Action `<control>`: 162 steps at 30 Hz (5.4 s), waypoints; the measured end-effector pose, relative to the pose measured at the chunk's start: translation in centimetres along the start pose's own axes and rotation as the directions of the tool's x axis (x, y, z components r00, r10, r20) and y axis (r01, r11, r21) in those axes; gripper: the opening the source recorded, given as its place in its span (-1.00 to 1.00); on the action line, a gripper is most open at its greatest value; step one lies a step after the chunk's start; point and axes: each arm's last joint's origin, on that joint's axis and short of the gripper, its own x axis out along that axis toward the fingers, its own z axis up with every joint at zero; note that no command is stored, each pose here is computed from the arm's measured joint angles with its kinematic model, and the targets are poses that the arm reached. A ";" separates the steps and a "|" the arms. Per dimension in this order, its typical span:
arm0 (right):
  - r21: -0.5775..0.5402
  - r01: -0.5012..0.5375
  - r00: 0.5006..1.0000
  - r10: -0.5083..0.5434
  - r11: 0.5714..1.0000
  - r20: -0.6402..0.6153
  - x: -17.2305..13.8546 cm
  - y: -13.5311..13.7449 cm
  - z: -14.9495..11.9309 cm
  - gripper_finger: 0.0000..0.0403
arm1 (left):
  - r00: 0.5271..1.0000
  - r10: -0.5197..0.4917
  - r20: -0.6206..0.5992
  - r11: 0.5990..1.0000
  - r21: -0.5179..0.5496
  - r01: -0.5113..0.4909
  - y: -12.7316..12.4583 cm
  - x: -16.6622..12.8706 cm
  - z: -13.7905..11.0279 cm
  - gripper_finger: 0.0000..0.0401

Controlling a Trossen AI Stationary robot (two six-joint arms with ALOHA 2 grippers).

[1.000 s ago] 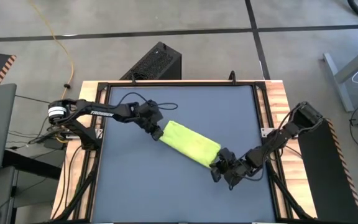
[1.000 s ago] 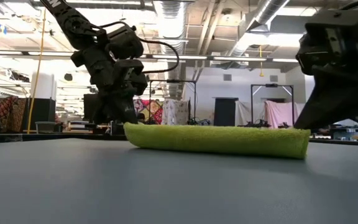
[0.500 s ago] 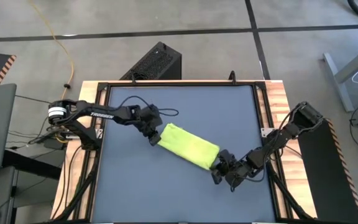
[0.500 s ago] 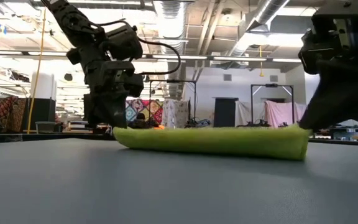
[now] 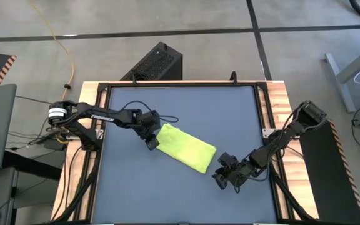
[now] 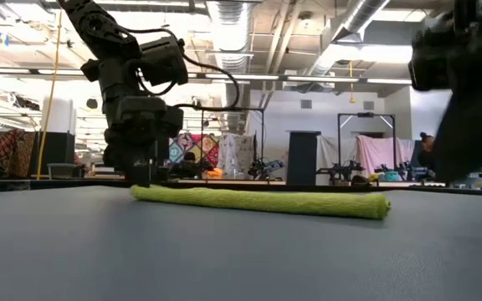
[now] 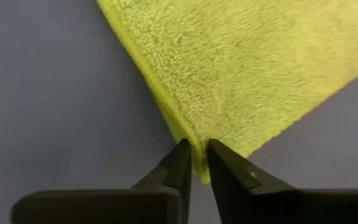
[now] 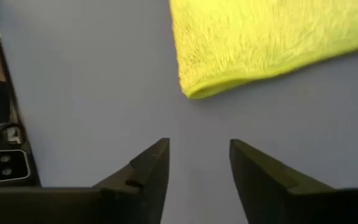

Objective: Roll towel
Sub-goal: Fold the green towel, then roll the green towel

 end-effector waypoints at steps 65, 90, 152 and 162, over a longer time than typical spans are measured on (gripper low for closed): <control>-0.127 0.154 0.983 -0.165 0.980 -0.078 0.8 0.3 4.2 -0.90 | 0.918 -0.060 0.391 0.998 0.051 0.043 -1.8 2.0 4.1 -1.00; -0.130 0.165 0.985 -0.170 0.978 -0.031 -4.2 0.6 2.4 -0.90 | 0.956 -0.030 0.291 0.929 0.360 -0.080 -7.0 8.1 18.8 -1.00; -0.471 0.131 0.987 -0.161 0.872 -0.023 4.4 0.5 1.7 -0.90 | 0.922 -0.185 0.340 0.969 0.218 0.114 -9.4 7.0 1.8 -1.00; -0.430 0.130 0.987 -0.156 0.893 -0.025 4.4 0.5 1.8 -0.90 | 0.931 -0.170 0.323 0.968 0.230 0.096 -9.0 7.3 1.8 -1.00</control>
